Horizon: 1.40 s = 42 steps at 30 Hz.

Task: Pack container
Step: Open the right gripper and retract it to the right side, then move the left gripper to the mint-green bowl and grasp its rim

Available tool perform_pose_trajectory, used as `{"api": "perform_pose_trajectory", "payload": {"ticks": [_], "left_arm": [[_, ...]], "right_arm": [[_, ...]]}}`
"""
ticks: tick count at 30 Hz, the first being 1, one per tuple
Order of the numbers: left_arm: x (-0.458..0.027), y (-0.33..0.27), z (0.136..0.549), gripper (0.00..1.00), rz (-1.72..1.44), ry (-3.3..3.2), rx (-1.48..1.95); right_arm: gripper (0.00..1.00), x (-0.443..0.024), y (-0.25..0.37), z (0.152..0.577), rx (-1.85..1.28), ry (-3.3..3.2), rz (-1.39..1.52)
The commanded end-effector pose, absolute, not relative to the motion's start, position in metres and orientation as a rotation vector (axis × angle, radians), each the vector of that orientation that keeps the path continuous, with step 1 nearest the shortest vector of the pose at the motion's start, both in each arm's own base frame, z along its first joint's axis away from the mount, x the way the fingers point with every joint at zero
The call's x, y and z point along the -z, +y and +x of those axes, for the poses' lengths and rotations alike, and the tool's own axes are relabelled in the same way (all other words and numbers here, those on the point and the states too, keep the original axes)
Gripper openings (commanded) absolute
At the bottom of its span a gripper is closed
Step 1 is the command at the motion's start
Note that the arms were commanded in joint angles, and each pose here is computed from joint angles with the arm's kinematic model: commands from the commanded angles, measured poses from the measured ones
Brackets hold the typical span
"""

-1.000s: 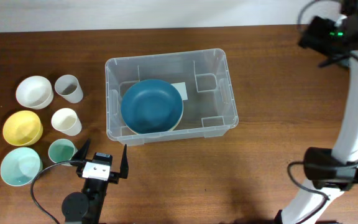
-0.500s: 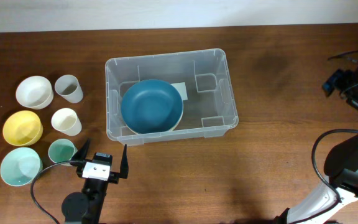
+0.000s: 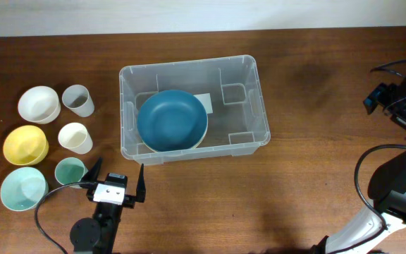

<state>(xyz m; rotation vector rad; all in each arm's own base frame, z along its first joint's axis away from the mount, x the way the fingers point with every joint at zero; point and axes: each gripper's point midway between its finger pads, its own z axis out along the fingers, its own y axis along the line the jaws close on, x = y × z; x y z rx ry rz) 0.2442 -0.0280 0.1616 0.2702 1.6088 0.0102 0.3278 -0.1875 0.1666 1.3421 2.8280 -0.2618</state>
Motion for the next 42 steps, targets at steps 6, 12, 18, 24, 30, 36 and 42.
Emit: {"api": "perform_pose_trajectory", "payload": {"ticks": [6,12,18,24,30,36,42], "left_arm": [[-0.160,-0.027,0.244,1.00,0.259,1.614,-0.007],[-0.160,-0.026,0.244,1.00,0.257,1.613,-0.009],[-0.212,-0.050,0.236,1.00,0.348,1.409,0.091],[-0.268,-0.030,0.234,1.00,0.250,1.403,0.001],[-0.321,-0.033,0.258,1.00,0.356,1.799,0.063],[-0.357,-0.048,0.289,1.00,0.482,2.041,0.233],[-0.350,0.096,0.294,1.00,-0.708,2.165,-0.186]], "right_arm": [[0.99,-0.165,-0.188,0.327,0.259,2.823,1.356],[0.99,-0.165,-0.188,0.327,0.259,2.823,1.356],[0.99,-0.165,-0.188,0.327,0.259,2.823,1.356],[0.99,-0.165,-0.188,0.327,0.259,2.823,1.356],[0.99,-0.165,-0.188,0.327,0.259,2.823,1.356],[0.99,-0.165,-0.188,0.328,0.259,2.823,1.355],[0.99,-0.165,-0.188,0.327,0.259,2.823,1.356]]}}
